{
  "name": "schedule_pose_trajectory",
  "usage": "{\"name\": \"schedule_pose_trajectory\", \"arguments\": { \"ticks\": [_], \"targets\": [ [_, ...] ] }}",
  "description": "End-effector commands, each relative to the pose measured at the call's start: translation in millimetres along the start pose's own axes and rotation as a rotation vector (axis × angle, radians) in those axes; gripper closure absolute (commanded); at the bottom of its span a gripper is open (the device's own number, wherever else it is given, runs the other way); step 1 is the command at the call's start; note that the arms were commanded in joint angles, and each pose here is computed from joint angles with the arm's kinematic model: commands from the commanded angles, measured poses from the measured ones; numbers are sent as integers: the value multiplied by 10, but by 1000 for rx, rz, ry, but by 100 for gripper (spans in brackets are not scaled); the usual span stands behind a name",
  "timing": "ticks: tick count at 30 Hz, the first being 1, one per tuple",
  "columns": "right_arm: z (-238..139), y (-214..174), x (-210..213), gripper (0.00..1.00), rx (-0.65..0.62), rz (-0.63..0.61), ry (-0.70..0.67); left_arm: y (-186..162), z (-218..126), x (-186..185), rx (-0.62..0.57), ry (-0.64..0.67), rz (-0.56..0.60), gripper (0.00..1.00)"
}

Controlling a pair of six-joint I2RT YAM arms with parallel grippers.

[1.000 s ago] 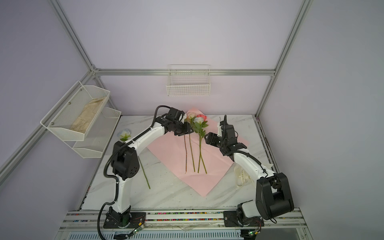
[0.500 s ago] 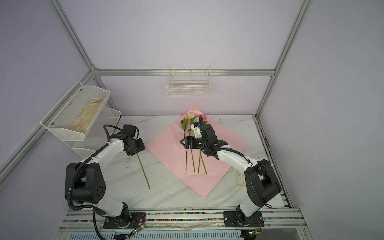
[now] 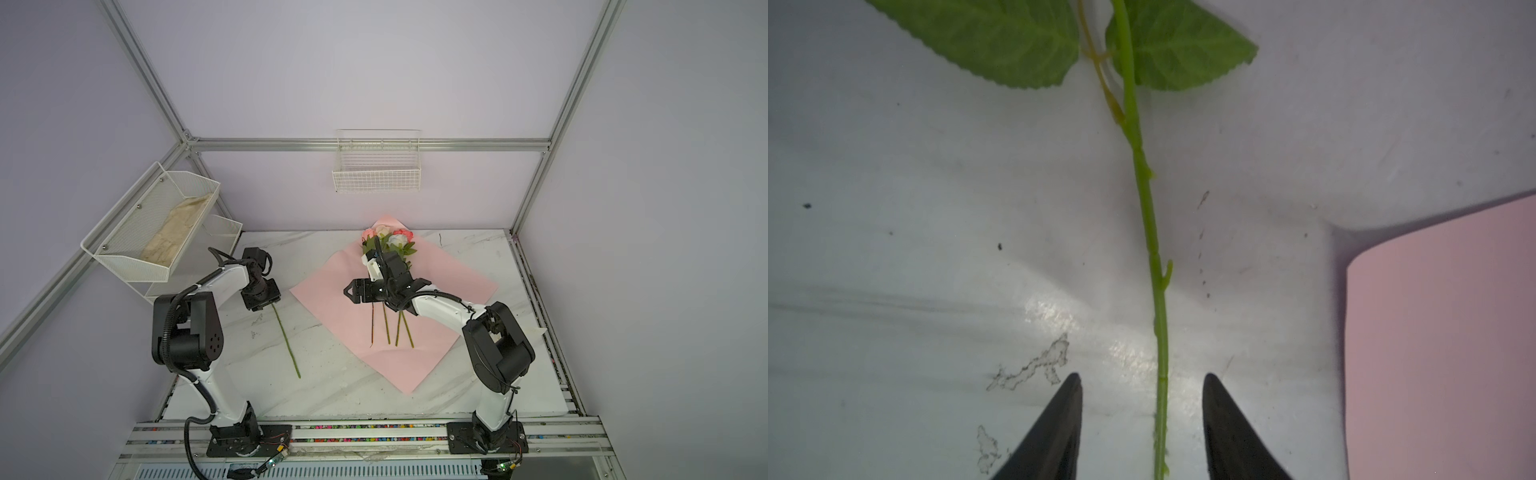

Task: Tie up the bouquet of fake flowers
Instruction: 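Release the white rose and grasp the last white rose stem with left gripper, then carry the last white rose onto the paper beside the bunch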

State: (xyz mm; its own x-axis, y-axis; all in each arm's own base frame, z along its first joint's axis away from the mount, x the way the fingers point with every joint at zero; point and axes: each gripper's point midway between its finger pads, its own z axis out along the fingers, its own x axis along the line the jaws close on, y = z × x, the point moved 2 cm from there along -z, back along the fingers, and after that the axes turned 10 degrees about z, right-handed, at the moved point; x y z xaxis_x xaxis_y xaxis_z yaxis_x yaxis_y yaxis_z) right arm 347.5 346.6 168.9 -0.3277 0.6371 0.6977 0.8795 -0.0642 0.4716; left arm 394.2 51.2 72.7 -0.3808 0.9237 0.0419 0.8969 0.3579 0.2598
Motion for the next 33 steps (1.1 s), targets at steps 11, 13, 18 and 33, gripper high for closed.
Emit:
{"name": "schedule_pose_trajectory", "arguments": {
  "ticks": [11, 13, 18, 33],
  "targets": [
    [84, -26, -52, 19, 24, -9, -33, 570, 46, 56, -73, 54, 21, 60],
    [89, -34, -68, 19, 30, -13, -41, 561, 91, 76, -62, 65, 19, 61],
    [86, -53, -135, 18, 42, -29, -83, 532, 222, 116, -36, 45, 9, 68],
    [-183, -51, -136, 18, -15, -59, -131, 280, 254, -19, 25, -48, 38, 100]
  ]
}}
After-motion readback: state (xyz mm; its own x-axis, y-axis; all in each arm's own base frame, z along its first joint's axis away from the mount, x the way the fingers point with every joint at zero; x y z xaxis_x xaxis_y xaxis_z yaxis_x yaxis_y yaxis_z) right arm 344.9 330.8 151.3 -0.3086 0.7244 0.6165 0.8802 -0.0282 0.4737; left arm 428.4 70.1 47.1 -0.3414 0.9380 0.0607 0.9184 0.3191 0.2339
